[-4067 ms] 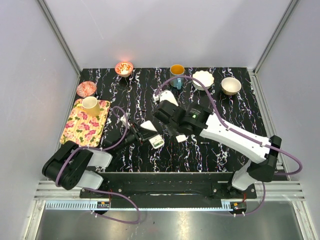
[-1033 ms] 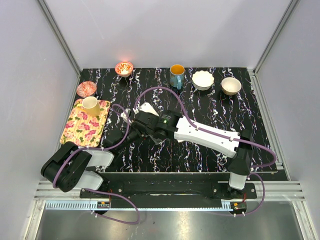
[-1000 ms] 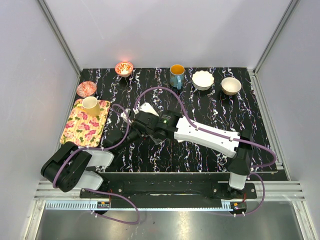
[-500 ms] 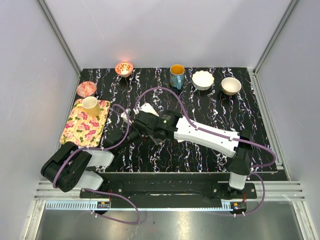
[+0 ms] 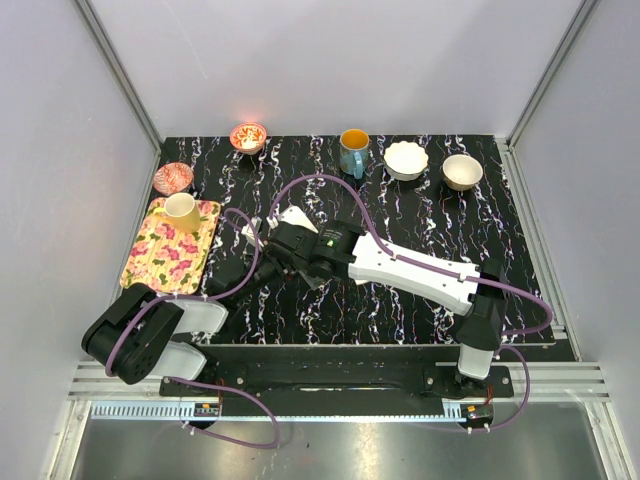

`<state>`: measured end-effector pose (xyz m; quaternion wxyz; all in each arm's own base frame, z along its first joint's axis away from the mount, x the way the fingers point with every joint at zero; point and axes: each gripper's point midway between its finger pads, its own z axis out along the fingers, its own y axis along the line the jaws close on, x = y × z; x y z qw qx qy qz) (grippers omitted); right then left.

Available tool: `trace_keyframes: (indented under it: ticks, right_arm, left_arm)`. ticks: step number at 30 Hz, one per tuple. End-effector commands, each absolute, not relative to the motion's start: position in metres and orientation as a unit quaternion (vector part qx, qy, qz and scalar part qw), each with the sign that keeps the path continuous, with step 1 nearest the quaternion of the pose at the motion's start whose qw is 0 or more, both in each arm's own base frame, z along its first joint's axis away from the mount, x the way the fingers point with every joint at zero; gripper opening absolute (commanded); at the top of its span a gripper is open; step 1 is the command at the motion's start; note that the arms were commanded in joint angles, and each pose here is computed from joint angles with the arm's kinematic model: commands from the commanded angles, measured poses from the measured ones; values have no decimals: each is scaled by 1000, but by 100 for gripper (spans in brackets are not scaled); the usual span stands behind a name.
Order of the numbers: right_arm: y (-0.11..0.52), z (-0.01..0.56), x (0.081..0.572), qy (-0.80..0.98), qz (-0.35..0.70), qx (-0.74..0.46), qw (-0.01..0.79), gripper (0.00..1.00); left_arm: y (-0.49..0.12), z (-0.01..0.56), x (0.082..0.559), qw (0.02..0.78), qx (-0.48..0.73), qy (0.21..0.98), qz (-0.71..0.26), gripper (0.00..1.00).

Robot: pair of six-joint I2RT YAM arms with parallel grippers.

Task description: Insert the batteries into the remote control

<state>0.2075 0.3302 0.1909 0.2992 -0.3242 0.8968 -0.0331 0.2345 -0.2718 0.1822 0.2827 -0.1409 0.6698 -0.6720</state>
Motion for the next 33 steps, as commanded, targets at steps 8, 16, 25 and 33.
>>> trace_keyframes:
  ticks: [8,16,25,33]
  right_arm:
    - [333,219,214,894,-5,-299,334,54]
    - [332,224,215,893,-1,-295,339,61]
    - [333,237,214,892,14,-289,346,63]
    - [328,252,212,890,21,-285,354,63]
  left_arm:
    - [-257,291,209,389,-39,503,-771,0]
    - [-257,291,209,390,-39,503,-770,0]
    - [-257,288,210,390,-41,506,-768,0]
    - [-259,288,211,389,-40,507,-768,0]
